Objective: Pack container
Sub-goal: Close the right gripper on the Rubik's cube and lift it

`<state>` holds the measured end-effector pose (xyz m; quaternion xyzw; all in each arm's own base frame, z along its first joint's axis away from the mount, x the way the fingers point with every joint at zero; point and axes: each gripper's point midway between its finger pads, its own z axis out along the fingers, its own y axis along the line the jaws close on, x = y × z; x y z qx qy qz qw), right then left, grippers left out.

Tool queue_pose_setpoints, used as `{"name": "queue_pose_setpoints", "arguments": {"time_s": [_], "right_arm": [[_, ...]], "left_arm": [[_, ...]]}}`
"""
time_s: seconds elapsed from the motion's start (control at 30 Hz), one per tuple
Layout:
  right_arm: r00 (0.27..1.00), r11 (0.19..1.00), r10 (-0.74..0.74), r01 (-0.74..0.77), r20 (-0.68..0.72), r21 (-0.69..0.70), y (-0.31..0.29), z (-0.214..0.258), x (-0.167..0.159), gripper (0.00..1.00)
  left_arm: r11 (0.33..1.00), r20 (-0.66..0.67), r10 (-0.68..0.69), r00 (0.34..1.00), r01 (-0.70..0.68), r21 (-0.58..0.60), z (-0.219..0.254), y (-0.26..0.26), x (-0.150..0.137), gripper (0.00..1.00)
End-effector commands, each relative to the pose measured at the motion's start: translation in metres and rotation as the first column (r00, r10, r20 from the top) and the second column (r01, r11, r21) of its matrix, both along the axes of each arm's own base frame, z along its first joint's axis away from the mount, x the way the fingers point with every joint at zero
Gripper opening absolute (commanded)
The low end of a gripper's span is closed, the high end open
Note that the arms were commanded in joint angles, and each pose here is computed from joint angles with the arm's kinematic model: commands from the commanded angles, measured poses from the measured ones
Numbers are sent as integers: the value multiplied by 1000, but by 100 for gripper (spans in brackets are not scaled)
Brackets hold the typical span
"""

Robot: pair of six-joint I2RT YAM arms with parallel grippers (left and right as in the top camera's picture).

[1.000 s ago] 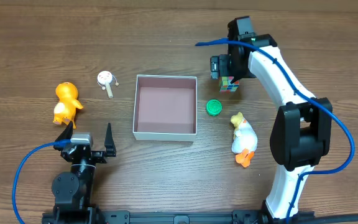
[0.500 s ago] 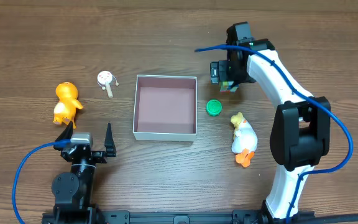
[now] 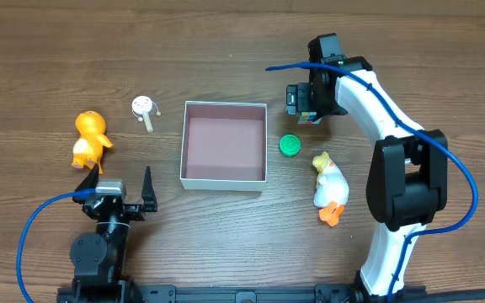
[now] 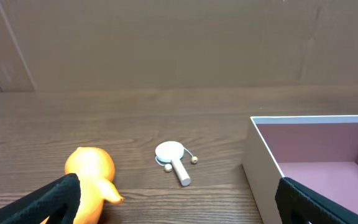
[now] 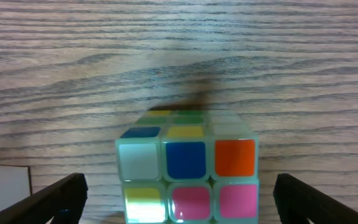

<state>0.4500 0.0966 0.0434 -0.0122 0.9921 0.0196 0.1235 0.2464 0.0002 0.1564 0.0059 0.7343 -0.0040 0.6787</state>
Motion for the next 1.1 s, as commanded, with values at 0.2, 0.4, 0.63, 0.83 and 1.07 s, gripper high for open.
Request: {"name": "queue_pose_setpoints", "arguments": {"time_s": [0.2, 0.4, 0.63, 0.83, 1.07], "right_arm": [[1000, 999, 9, -10, -16, -46, -10, -9, -6, 97], [1000, 999, 9, -9, -8, -44, -9, -9, -4, 80], [1000, 999, 4, -4, 21, -37, -8, -7, 3, 74], [1000, 999, 5, -4, 22, -37, -8, -7, 3, 59], [1000, 999, 5, -4, 30, -35, -7, -5, 5, 58]], "left_arm": [[1000, 5, 8, 1000, -8, 10, 0, 2, 0, 100], [1000, 5, 8, 1000, -8, 10, 0, 2, 0, 100], [1000, 5, 8, 1000, -8, 10, 0, 2, 0, 100], [1000, 5, 8, 1000, -8, 10, 0, 2, 0, 100], [1000, 5, 8, 1000, -8, 10, 0, 2, 0, 100]]}}
